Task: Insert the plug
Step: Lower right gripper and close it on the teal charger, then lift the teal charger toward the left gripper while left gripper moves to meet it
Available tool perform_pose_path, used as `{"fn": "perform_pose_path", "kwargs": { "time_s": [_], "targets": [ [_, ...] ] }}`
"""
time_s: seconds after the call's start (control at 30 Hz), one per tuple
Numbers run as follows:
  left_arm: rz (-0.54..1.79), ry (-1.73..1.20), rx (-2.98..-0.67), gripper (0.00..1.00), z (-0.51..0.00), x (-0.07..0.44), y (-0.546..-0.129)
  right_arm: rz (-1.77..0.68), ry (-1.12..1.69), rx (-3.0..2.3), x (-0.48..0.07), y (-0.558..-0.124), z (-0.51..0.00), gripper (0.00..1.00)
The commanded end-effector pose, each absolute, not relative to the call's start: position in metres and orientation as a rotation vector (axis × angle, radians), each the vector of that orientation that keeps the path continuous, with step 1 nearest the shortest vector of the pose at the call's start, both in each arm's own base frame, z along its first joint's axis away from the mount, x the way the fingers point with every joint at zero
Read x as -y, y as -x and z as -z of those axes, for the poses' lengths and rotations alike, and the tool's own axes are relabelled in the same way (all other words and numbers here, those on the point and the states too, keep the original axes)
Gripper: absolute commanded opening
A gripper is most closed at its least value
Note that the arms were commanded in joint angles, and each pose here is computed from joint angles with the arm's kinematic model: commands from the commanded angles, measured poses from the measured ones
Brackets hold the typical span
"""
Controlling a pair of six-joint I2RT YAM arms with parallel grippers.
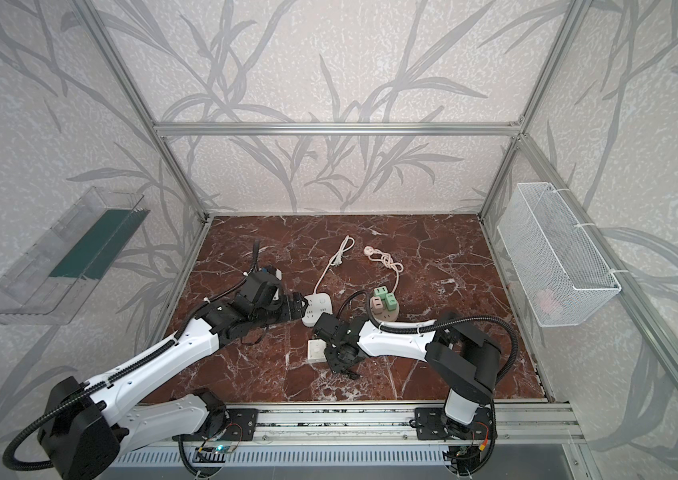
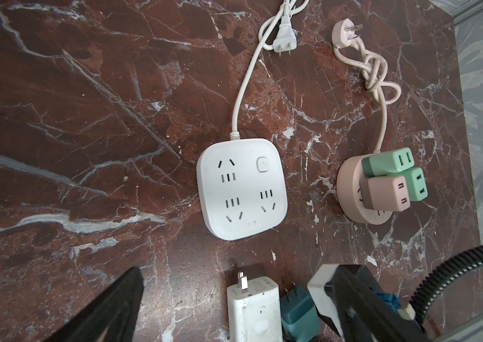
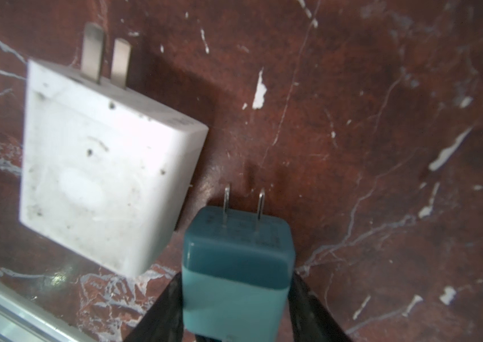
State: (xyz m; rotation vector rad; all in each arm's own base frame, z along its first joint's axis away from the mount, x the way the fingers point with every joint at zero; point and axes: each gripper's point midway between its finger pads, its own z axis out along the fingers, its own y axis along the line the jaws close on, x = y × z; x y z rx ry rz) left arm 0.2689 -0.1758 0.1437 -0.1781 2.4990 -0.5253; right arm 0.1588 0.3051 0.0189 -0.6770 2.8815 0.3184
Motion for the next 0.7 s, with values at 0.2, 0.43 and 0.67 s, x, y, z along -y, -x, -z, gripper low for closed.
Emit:
{"fn": "perform_pose_path", "kwargs": {
  "time_s": [0.2,0.43,0.67],
  "targets": [
    [0.511,0.204,-2.49,0.97,-0.142,0.169,-0.267,-0.272,0.719,-2.903,-0.304,-0.155,-0.007,0.42],
    [0.498,0.219,-2.475,0.97,-0.147,0.164,-0.266,-0.242,0.756,-2.859,-0.296,-0.159,-0.031,0.0],
    [0.503,0.22,-2.428,0.96,-0.159,0.158,-0.264,-0.215,0.83,-2.785,-0.294,-0.171,-0.076,0.0]
  ]
}}
